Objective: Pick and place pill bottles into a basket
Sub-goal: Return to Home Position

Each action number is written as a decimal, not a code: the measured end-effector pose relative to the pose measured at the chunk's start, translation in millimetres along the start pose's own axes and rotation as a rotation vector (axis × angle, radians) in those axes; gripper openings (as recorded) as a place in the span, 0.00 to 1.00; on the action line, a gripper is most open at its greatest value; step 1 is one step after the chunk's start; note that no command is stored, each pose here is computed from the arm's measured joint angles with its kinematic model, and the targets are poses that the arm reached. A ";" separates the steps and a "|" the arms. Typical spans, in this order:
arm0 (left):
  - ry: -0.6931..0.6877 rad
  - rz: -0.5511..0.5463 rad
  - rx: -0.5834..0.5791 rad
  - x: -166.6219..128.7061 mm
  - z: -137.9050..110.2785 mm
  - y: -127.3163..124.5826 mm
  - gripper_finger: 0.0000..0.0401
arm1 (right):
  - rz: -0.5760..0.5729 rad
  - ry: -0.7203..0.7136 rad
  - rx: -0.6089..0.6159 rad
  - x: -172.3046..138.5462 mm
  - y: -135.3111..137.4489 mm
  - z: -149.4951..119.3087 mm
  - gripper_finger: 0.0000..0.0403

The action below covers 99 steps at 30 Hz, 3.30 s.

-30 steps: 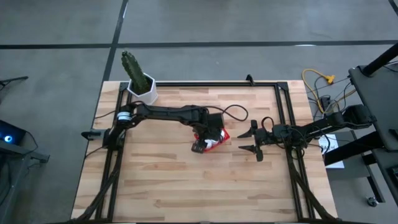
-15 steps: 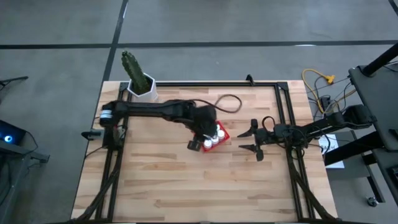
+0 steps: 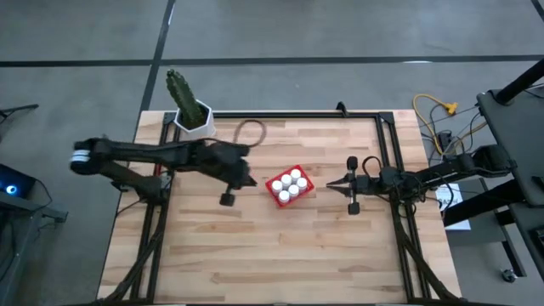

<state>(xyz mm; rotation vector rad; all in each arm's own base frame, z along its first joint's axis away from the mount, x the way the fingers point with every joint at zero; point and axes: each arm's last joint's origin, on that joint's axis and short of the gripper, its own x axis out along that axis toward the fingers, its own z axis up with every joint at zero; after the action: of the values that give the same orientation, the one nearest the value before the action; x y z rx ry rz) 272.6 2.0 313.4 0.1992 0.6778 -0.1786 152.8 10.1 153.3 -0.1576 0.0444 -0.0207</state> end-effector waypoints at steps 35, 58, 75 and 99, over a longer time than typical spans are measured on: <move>-0.502 0.087 -0.055 -67.2 -165.1 -51.6 0.01 | -0.037 -0.077 0.099 -37.8 -11.3 16.0 0.02; -0.557 0.258 -0.138 -62.9 -197.1 -54.2 0.01 | -0.121 -0.021 0.063 -52.9 -13.8 8.6 0.02; -0.539 0.286 -0.203 -43.7 -214.4 -55.0 0.01 | -0.111 0.053 0.038 -48.3 -12.5 2.8 0.02; -0.601 0.322 -0.163 -40.5 -215.9 -54.6 0.01 | -0.095 0.167 0.056 -41.8 -10.4 -7.1 0.02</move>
<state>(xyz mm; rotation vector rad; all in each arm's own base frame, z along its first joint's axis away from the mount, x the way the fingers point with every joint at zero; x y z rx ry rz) 99.2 5.0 168.0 0.0871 0.0554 0.1267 110.6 -0.3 149.7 -0.1020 0.2031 -0.1303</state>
